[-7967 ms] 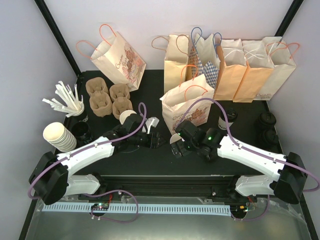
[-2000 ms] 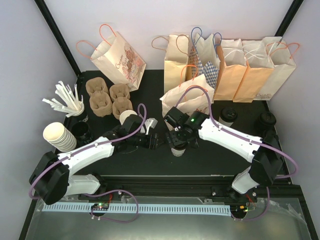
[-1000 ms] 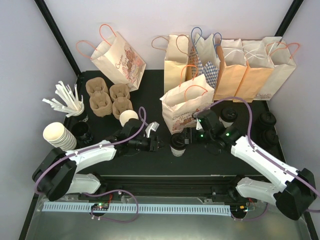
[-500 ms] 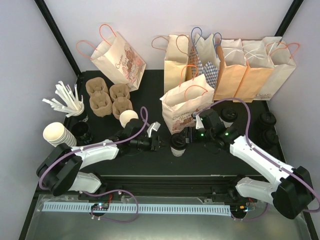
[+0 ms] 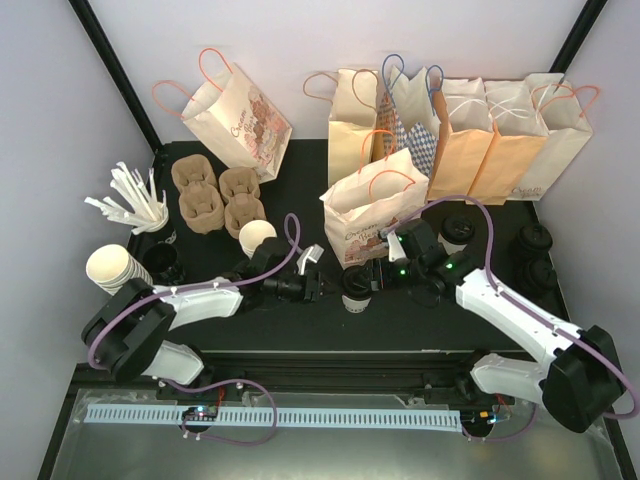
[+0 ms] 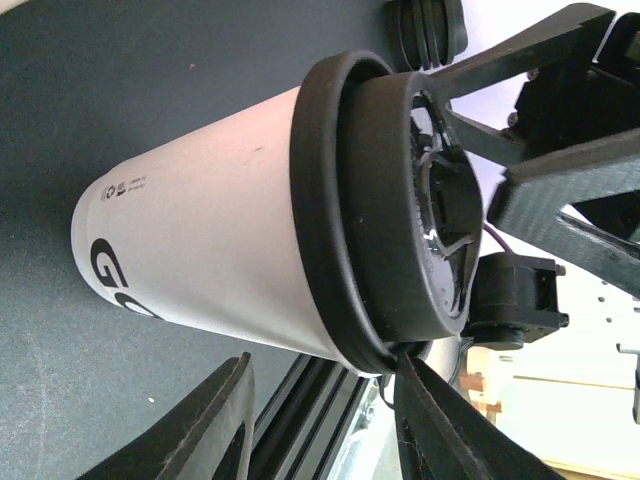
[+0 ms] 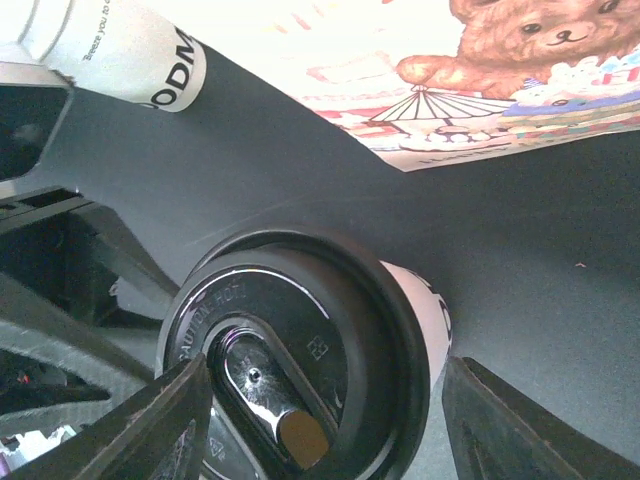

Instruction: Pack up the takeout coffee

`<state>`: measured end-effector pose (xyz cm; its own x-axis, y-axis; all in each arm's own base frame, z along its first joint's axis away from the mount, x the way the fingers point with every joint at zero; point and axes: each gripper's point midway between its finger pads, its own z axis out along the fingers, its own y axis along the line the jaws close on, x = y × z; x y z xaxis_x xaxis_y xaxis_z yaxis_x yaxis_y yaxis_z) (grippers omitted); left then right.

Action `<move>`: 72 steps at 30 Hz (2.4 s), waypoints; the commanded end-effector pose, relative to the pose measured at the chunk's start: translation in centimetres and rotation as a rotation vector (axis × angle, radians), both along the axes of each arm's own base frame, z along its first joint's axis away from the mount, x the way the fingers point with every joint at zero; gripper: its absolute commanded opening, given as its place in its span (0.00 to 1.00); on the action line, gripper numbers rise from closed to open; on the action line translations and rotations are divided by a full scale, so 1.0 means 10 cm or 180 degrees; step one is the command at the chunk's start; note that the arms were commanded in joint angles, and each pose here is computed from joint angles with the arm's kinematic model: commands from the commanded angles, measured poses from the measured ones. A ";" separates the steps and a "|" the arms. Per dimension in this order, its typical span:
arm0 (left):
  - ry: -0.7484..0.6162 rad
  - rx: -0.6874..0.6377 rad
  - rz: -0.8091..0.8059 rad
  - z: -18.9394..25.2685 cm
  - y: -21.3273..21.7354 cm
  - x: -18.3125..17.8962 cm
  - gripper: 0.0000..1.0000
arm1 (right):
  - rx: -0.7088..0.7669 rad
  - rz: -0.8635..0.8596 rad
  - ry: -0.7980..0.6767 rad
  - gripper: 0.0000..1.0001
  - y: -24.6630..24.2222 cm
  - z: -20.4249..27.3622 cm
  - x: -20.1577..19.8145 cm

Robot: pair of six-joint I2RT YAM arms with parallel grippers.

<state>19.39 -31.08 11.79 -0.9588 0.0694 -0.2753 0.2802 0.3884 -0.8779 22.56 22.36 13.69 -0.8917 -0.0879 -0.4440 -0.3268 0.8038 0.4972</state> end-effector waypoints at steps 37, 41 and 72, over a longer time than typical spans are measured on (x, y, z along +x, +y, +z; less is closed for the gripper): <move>-0.0006 0.0046 0.0009 -0.14 -0.09 0.14 0.33 | -0.0199 0.0304 0.0161 0.64 -0.06 -0.28 -0.28; 0.0023 0.0175 0.0017 -0.25 -0.06 0.13 0.31 | -0.0185 0.0236 0.0158 0.64 -0.08 -0.30 -0.27; -0.0400 0.0417 0.0041 0.12 -0.05 0.25 0.48 | -0.0066 -0.0140 -0.0207 0.83 -0.23 0.15 -0.13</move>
<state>21.14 -31.46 11.00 -0.9388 0.1004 -0.3296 0.3354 0.4853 -0.8075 20.52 20.53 13.62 -0.8812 -0.0920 -0.4636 -0.3340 0.8154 0.4729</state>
